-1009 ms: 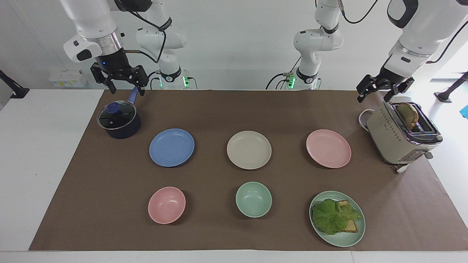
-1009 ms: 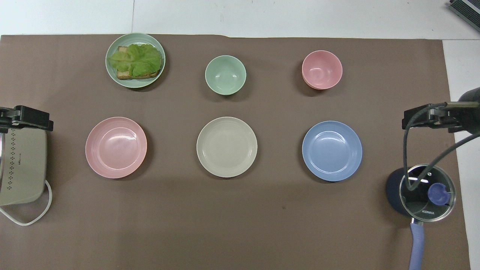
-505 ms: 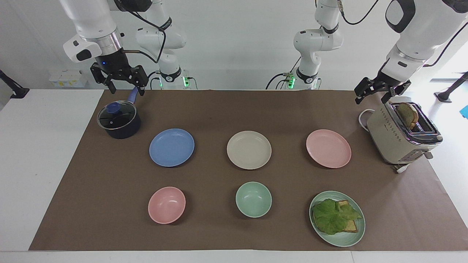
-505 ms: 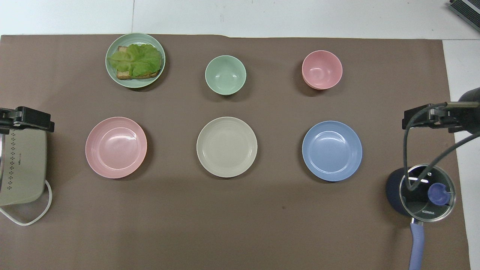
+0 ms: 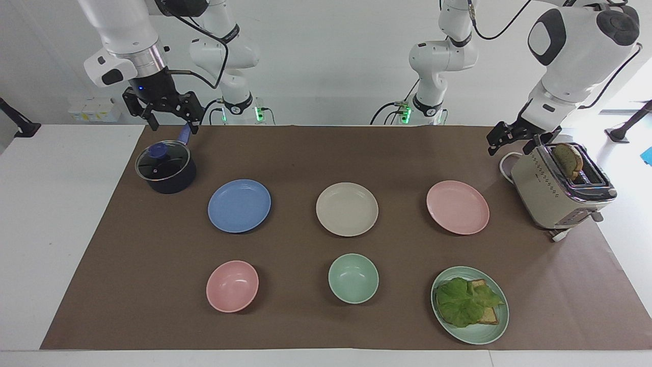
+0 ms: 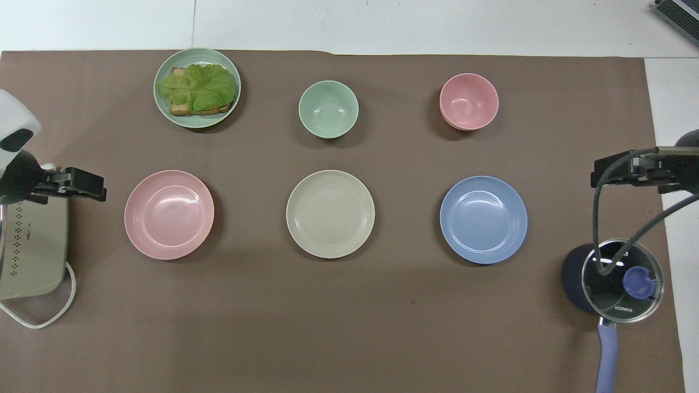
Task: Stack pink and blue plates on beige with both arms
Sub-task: 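Reach the left gripper to the pink plate's rim nearest it and grasp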
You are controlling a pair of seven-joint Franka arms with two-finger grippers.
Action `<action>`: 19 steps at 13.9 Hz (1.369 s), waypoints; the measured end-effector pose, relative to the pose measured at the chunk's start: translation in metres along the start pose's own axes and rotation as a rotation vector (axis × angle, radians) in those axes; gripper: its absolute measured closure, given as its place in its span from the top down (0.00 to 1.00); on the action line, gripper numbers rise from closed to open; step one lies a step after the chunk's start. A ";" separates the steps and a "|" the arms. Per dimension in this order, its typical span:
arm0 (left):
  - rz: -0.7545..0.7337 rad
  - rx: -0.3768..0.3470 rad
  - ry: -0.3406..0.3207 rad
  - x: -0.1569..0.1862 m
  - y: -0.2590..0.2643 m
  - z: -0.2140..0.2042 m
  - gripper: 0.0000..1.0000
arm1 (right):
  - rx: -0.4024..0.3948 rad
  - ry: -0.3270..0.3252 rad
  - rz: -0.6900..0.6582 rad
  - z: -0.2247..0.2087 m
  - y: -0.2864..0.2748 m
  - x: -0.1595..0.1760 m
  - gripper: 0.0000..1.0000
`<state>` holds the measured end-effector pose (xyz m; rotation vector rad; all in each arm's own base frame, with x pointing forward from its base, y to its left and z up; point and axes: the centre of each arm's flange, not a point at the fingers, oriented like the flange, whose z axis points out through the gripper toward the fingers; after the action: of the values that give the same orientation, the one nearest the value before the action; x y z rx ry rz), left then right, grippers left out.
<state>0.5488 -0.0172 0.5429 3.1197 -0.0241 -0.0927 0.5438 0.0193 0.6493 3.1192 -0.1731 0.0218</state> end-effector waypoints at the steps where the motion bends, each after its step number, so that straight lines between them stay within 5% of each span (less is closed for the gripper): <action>1: -0.005 0.000 0.001 0.001 -0.003 0.008 1.00 | 0.000 0.000 0.000 0.000 0.000 0.000 1.00; 12: -0.018 -0.001 0.047 0.016 -0.012 0.115 1.00 | 0.000 0.000 0.000 0.000 0.000 0.000 1.00; 19: -0.023 -0.005 0.018 0.032 -0.038 0.171 1.00 | 0.000 0.000 0.000 0.000 0.000 0.000 1.00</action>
<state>0.5707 0.0173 0.3698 3.1163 0.0128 -0.0649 0.5438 0.0193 0.6492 3.1191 -0.1731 0.0215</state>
